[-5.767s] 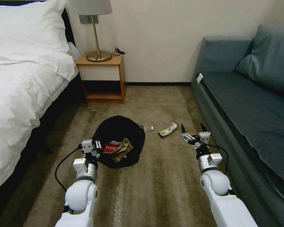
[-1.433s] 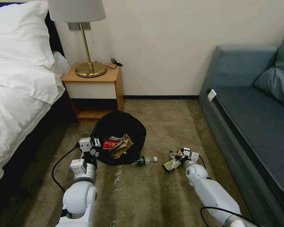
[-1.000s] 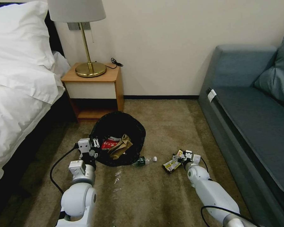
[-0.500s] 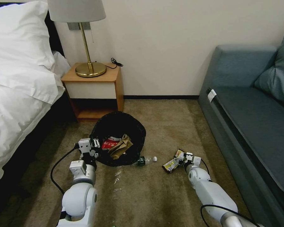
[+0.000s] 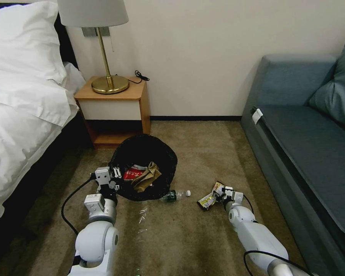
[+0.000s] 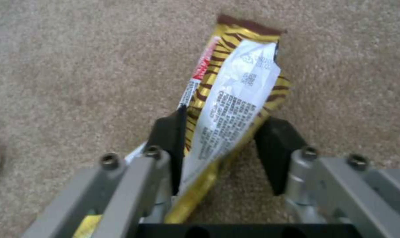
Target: Pick up the trash bin, then pick up the garbage on the floor and place it into the trash bin.
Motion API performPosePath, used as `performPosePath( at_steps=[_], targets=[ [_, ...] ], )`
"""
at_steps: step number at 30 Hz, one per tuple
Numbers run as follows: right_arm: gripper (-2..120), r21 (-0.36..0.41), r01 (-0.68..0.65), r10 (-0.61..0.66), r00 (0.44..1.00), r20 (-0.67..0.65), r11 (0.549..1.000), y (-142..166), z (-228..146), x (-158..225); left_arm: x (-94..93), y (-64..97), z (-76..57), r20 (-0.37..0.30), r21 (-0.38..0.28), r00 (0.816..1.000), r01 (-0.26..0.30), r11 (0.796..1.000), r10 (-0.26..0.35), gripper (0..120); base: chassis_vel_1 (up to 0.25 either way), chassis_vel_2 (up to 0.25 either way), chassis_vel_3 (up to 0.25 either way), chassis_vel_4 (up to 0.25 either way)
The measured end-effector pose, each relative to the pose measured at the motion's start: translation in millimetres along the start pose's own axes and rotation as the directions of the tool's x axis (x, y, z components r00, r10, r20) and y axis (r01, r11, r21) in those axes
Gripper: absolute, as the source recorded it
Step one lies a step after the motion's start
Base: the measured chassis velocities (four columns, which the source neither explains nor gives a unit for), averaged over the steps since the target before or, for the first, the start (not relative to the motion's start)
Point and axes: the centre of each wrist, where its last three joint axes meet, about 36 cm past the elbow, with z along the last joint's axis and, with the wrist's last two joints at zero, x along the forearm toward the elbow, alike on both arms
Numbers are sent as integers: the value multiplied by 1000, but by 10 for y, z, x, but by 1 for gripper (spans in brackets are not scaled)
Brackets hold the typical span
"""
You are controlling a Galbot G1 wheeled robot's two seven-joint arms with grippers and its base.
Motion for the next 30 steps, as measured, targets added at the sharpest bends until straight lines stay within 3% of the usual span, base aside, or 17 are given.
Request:
performPosePath(
  at_steps=[3,9,25,30],
  targets=[
    [17,6,-2,2,1000,5,1000,-15,3,-1,0,1,-3,0,0,1000,1,1000,-1,5,0,0,0,0],
    [0,15,-2,2,1000,11,1000,-28,11,-3,-10,4,-14,4,2,1000,2,1000,-2,5,0,0,0,0],
    [0,26,-7,6,998,56,1000,-78,4,9,-28,8,26,-7,5,1000,3,1000,-3,5,0,0,0,0],
    [0,33,-2,-3,986,168,999,-96,-195,118,-31,4,61,-17,9,1000,4,1000,-3,5,0,0,0,0]
  ],
)
